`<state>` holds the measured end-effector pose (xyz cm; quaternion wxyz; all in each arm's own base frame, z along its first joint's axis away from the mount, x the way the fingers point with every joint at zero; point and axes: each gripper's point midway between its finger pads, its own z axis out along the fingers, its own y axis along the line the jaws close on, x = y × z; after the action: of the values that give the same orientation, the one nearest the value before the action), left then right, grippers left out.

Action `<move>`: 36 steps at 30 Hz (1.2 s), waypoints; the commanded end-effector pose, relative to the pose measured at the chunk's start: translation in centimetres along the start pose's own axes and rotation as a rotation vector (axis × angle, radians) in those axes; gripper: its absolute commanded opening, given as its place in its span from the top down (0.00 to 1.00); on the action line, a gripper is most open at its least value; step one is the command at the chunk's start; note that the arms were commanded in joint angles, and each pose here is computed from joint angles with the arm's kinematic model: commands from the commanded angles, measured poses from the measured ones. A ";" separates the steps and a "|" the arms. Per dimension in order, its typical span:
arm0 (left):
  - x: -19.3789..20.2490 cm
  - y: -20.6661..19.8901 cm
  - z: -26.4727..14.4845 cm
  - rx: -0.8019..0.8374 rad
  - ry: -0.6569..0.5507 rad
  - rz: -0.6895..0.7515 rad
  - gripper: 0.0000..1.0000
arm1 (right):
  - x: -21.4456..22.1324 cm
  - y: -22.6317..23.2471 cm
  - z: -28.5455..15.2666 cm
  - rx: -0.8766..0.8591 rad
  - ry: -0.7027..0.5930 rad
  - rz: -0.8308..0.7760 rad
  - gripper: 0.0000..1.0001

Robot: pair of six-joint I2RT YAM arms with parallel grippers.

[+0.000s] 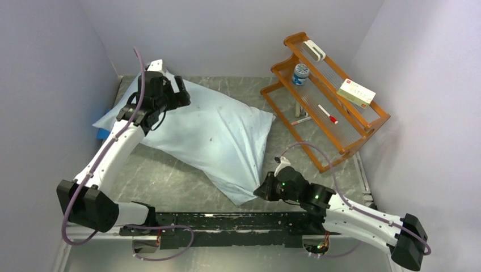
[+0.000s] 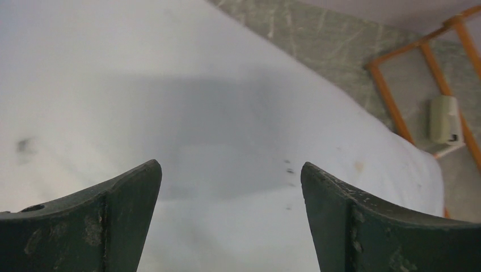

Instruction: Put the pillow into the pillowcase

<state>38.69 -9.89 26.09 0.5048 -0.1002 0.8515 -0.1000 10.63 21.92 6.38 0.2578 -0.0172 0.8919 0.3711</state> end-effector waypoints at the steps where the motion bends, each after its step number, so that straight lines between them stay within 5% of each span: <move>1: -1.9 -5.4 1.0 0.268 -0.016 0.025 0.03 | -3.2 2.0 -1.5 0.032 -0.069 -0.080 0.66; 3: -1.8 -7.3 1.8 0.361 -0.002 0.008 0.03 | -6.8 3.0 -2.8 0.066 -0.201 -0.114 0.43; 6: -1.1 -7.7 4.2 0.361 0.028 0.004 0.03 | -11.3 5.4 -4.8 0.037 -0.378 -0.141 0.24; 11: 2.7 -1.3 10.2 0.095 0.156 -0.032 0.03 | -16.1 6.1 -5.3 0.110 -0.565 -0.087 0.11; 15: 6.6 1.4 11.8 0.143 0.259 -0.178 0.06 | -19.5 5.5 -3.2 0.072 -0.607 0.040 0.02; 20: 8.4 1.8 11.7 0.154 0.267 -0.170 0.06 | -24.5 2.7 -1.2 -0.029 -0.643 0.206 0.00; 25: 9.7 4.0 12.1 0.072 0.308 -0.142 0.05 | -27.5 4.3 -0.2 -0.207 -0.652 0.209 0.04; 36: 12.1 4.7 12.6 0.076 0.356 -0.146 0.04 | -29.9 2.2 1.9 -0.180 -0.719 0.285 0.04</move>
<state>46.33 -11.53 14.79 0.4177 -0.1048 0.8732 -0.2280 35.27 19.91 17.75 0.4569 0.2266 0.7439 0.4318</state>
